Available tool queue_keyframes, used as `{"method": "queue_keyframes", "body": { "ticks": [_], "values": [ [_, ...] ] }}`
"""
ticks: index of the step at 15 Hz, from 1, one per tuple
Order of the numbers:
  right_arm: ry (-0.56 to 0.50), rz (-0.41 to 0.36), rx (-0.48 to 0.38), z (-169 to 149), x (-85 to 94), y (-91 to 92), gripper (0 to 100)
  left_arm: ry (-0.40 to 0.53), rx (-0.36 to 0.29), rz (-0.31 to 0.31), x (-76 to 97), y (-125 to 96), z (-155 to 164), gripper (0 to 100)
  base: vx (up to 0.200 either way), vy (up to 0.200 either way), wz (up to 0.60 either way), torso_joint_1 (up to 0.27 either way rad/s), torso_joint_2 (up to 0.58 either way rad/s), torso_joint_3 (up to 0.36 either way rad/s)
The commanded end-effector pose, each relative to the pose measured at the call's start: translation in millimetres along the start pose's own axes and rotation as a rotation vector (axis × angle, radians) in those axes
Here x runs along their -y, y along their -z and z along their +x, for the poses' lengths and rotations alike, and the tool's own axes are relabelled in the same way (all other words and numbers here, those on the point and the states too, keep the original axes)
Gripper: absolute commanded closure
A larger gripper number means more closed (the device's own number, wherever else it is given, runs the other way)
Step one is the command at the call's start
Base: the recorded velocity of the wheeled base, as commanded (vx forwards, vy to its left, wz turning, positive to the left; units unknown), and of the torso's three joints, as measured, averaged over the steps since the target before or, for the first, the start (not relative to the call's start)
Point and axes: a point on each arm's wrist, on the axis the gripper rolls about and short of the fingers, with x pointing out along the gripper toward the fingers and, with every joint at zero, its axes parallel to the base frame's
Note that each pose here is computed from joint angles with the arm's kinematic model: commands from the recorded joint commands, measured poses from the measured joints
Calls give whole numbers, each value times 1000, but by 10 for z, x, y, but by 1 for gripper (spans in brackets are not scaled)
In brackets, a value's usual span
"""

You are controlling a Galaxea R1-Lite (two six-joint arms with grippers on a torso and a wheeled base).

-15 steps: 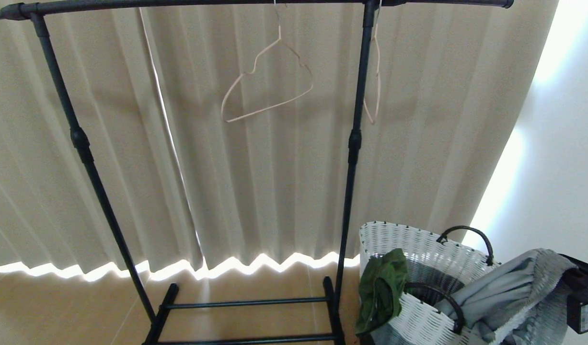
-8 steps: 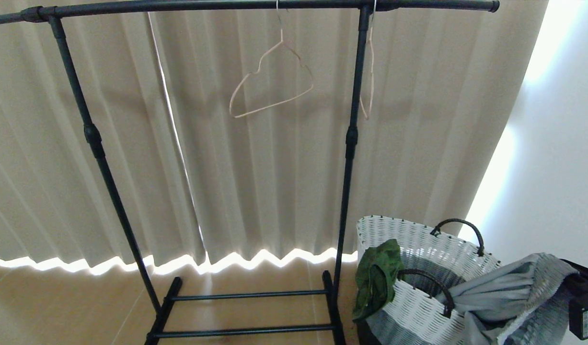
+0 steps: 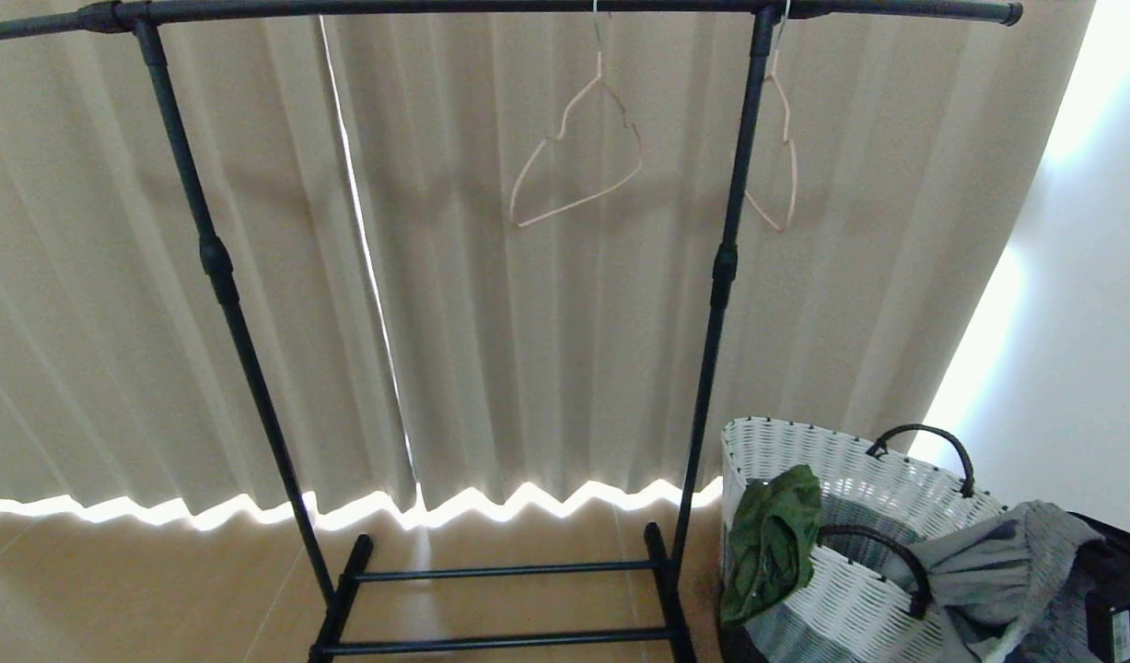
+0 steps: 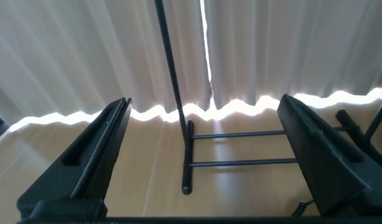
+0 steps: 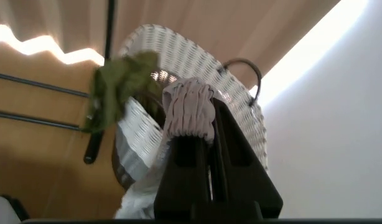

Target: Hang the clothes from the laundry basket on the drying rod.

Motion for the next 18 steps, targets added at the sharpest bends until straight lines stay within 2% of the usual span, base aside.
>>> {"method": "queue_keyframes", "body": {
  "ticks": [1,4,5,10,13,14,15,16,18],
  "values": [
    [-1,-1,-5,1,-4,12,100,-1,0,2,0,0,0,0,0,0,0,0,0,0],
    [-2,-1,-2,8,0,-4,100,-1,-1,7,0,-1,1,0,0,0,0,0,0,0],
    [-9,-1,-6,12,-5,6,100,5,-6,40,3,6,3,0,0,0,0,0,0,0],
    [-122,-10,-33,16,-71,81,100,12,-3,109,5,6,5,0,0,0,0,0,0,0],
    [-197,11,-57,8,-96,106,100,10,11,111,5,1,5,0,0,0,0,0,0,0],
    [-198,9,-44,22,-89,60,100,10,66,102,-3,-56,2,0,0,0,0,0,0,0],
    [-210,5,-17,69,-84,-55,100,69,148,102,0,-129,-6,0,0,0,0,0,0,0],
    [-241,-11,35,128,-108,-251,100,202,249,123,12,-231,-42,0,0,0,0,0,0,0],
    [-287,-27,90,147,-129,-566,100,331,346,173,3,-413,-133,0,0,0,0,0,0,0]
  ]
}}
